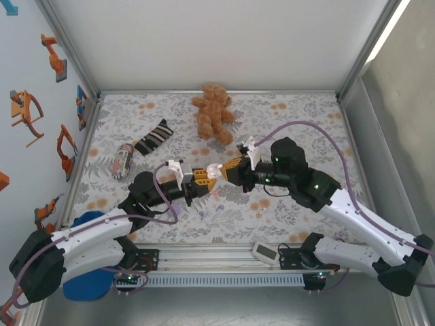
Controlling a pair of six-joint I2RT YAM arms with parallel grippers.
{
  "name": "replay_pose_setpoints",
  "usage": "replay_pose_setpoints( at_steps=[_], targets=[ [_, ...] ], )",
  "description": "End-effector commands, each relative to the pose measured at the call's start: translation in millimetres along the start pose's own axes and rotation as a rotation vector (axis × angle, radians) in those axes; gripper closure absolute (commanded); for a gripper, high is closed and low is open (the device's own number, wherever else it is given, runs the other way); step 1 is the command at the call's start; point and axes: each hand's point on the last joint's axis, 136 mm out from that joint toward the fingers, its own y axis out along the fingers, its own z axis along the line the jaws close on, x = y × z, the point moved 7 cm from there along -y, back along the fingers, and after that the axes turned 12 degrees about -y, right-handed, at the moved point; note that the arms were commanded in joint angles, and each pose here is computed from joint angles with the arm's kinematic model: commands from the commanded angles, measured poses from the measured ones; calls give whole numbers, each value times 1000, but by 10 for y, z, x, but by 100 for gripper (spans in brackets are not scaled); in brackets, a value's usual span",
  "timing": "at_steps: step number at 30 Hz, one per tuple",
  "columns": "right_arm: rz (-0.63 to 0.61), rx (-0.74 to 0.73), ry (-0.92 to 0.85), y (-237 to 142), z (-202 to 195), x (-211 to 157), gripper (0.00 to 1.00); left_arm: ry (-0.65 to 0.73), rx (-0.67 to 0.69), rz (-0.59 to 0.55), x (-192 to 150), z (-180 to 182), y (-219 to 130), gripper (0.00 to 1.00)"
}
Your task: Insert the wireless bluetooth earbuds into the charging case
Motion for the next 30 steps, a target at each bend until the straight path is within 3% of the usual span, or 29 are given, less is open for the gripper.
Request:
replay_pose_setpoints(
  at_steps=[1, 30],
  targets=[
    [-48, -14, -64, 4, 34, 167, 88, 37, -52, -57, 198, -114, 12, 100],
    [39, -15, -97, 245, 32, 40, 88, 54, -59, -61, 223, -144, -15, 100]
  ],
)
